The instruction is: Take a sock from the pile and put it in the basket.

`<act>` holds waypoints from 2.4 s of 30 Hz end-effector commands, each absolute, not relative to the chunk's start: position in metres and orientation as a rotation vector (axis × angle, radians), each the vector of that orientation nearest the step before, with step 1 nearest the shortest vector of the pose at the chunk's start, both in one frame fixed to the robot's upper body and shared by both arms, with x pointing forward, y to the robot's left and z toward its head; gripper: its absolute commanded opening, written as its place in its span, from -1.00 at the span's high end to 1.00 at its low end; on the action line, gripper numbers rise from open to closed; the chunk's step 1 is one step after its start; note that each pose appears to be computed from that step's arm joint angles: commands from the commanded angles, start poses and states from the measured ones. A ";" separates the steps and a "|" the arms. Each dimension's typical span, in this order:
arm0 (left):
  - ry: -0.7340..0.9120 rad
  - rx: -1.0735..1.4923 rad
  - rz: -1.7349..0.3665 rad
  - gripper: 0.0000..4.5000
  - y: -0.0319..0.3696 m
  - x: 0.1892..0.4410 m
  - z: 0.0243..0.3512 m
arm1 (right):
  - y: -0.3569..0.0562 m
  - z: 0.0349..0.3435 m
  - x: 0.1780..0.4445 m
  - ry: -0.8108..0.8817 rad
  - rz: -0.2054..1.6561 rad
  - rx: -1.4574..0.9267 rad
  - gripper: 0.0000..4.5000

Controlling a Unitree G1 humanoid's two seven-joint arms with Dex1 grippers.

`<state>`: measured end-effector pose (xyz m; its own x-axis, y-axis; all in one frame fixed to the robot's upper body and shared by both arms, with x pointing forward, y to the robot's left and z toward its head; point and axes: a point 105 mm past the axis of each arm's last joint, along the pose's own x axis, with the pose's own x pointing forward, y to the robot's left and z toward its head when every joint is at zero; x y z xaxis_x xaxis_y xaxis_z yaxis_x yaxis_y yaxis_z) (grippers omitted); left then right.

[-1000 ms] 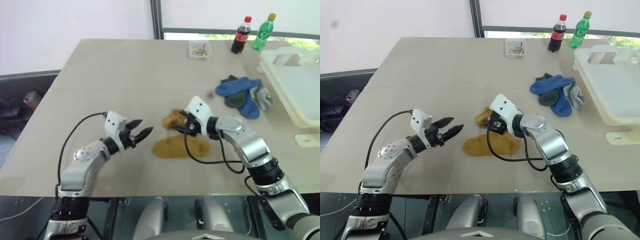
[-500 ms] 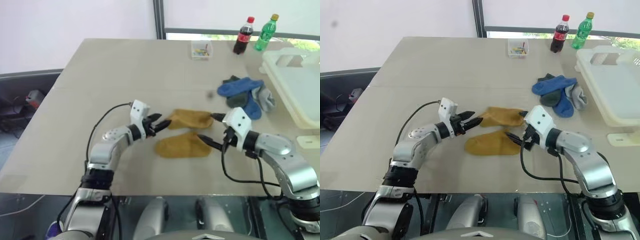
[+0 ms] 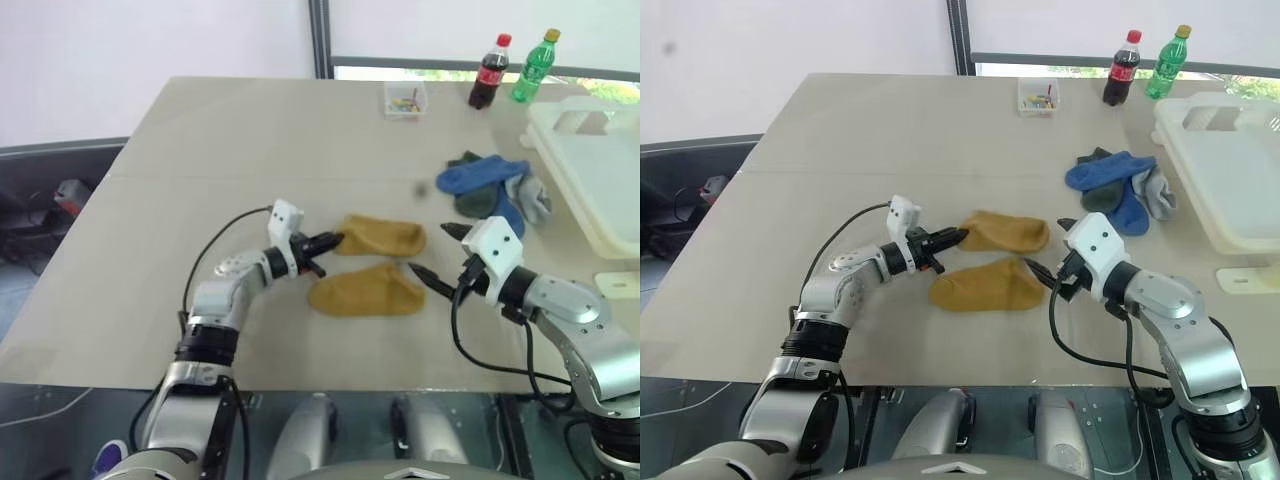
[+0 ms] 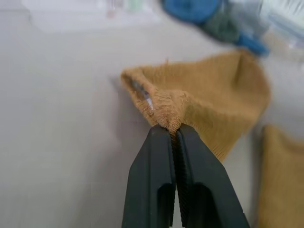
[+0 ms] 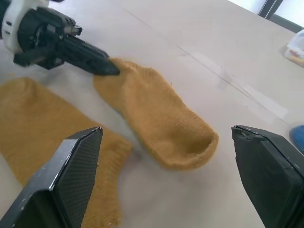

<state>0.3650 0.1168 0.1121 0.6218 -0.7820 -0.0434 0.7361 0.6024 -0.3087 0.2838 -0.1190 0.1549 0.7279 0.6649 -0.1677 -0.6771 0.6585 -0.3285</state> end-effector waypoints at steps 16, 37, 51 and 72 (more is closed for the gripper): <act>0.166 0.187 -1.076 0.99 0.165 0.349 0.240 | -0.110 0.169 0.291 -0.048 0.777 -0.394 -1.00; 0.277 0.168 -1.240 -0.02 0.010 0.385 0.142 | -0.122 0.163 0.281 0.031 0.627 -0.319 -1.00; 0.156 0.153 -1.129 -0.02 0.032 0.381 0.156 | -0.100 0.147 0.325 0.089 0.600 -0.359 -1.00; 0.279 0.153 -0.866 0.32 0.068 0.397 0.108 | -0.124 0.118 0.359 0.233 0.457 -0.205 0.21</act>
<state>0.3986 0.0680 0.1106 0.6195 -0.7232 -0.3054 0.7679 0.6390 0.0445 0.3582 -0.1259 0.1087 0.8691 0.3951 -0.2976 -0.4477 0.8841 -0.1340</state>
